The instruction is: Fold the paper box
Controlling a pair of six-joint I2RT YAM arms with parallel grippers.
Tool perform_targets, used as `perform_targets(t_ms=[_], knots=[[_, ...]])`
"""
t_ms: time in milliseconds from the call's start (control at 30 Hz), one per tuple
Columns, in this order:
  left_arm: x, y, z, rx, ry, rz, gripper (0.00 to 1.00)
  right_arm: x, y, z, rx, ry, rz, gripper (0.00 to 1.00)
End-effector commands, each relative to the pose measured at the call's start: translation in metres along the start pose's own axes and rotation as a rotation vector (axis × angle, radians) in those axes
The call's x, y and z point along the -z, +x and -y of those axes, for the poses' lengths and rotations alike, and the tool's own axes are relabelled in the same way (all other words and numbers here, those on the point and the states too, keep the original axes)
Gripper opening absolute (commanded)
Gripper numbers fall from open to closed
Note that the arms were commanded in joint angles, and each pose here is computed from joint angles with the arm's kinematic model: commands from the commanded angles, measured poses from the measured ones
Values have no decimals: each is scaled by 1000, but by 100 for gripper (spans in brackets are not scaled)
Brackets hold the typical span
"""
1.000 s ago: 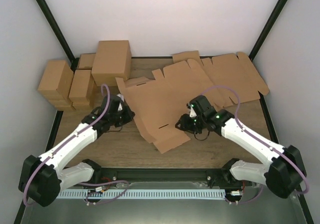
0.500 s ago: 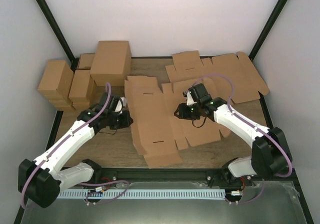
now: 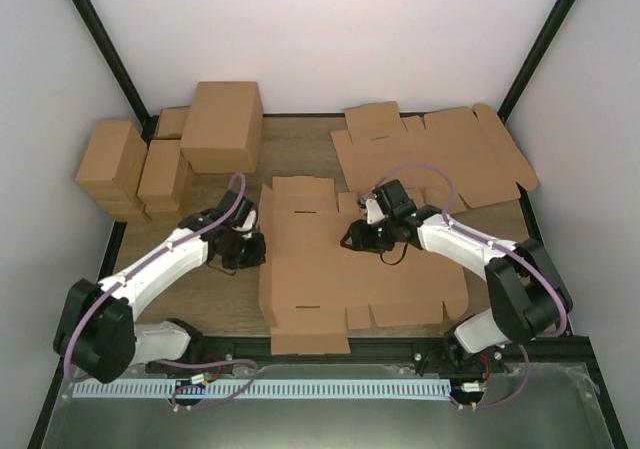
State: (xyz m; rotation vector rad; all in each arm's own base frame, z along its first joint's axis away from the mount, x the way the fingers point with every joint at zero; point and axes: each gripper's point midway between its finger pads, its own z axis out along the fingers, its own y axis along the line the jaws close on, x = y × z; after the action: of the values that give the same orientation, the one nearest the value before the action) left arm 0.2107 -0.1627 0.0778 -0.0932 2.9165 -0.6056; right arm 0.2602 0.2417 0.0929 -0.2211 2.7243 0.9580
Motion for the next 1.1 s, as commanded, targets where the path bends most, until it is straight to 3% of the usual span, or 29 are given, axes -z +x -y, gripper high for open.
perform_targets(t_ms=[0,333,500,733,933,1067], knots=[[19,-29,-10,-102,-171,59,4,-8,3,0,9,-40,-5,41],[49,-56,-26,-201,-432,20,4,-20,20,31,-19,53,-17,42],[44,-60,-14,-227,-377,11,4,-29,25,36,-30,47,-34,42],[58,-78,-11,-262,-442,16,4,-42,37,41,-55,22,-78,42],[71,-90,19,-292,-330,60,4,-49,47,40,-64,14,-101,42],[77,-97,15,-306,-384,66,4,-55,55,28,-60,-20,-124,42]])
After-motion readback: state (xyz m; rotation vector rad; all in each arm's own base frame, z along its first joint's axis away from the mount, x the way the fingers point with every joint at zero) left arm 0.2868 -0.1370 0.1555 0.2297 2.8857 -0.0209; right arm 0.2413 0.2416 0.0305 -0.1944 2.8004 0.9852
